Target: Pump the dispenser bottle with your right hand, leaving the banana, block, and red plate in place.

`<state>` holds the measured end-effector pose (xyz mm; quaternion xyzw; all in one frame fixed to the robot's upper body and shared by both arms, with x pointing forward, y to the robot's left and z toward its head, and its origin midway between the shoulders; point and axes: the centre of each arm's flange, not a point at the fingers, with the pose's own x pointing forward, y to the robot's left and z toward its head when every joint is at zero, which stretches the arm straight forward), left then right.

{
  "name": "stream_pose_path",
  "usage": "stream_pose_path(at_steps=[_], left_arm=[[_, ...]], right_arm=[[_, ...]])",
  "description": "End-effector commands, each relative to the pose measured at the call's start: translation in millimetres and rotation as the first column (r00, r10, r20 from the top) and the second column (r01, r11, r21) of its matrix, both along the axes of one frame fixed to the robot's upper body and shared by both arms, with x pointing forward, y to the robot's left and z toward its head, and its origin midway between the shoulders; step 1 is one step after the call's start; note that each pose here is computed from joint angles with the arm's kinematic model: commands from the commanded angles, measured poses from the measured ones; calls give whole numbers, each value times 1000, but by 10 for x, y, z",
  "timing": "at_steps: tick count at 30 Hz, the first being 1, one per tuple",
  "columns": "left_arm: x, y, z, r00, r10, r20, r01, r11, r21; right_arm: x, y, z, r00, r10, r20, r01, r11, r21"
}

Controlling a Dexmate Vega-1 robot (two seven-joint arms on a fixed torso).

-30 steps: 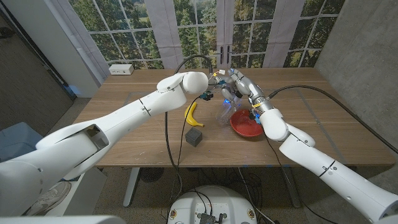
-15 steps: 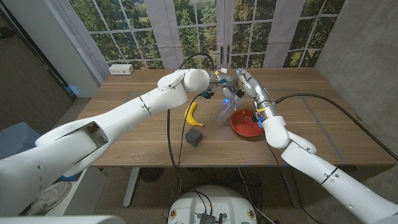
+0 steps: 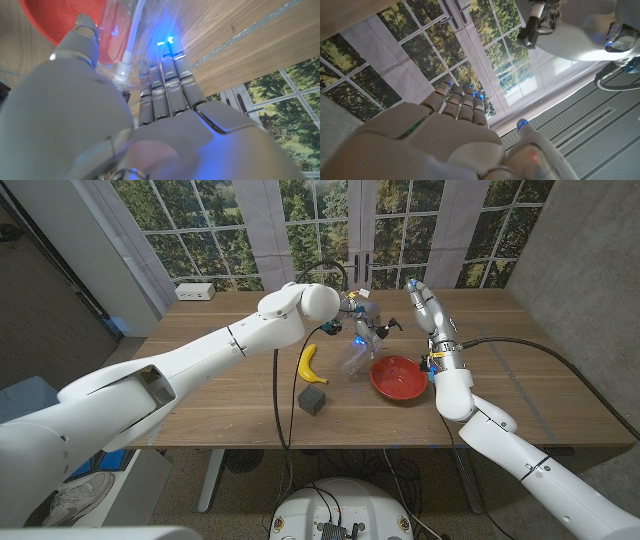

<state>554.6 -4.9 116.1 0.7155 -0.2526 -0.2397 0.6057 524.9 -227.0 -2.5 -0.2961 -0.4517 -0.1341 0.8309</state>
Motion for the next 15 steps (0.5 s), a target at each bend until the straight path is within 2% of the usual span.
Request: stream_pose_path(at_steps=[1,3,6,8,15], left_arm=[[-22,-48,29,997,-58,46,58,998,2],[-24,-66,27,998,-59,38,59,998,13],[-23,-80,19,998,-58,34,58,998,20],[-17,-76,8,997,-66,38,66,998,5],[-53,-92,1,997,-60,48,60,998,10]], right_arm=[[-10,-102,-16,1000,18,-6,-17,1000,21],[-17,-103,-13,1000,8,-9,-8,1000,20],[-13,-92,-12,1000,21,-16,-21,1000,10],[-6,-76,10,998,31,-48,-32,999,-22],[13,0,6,995,64,-71,-68,996,-51]])
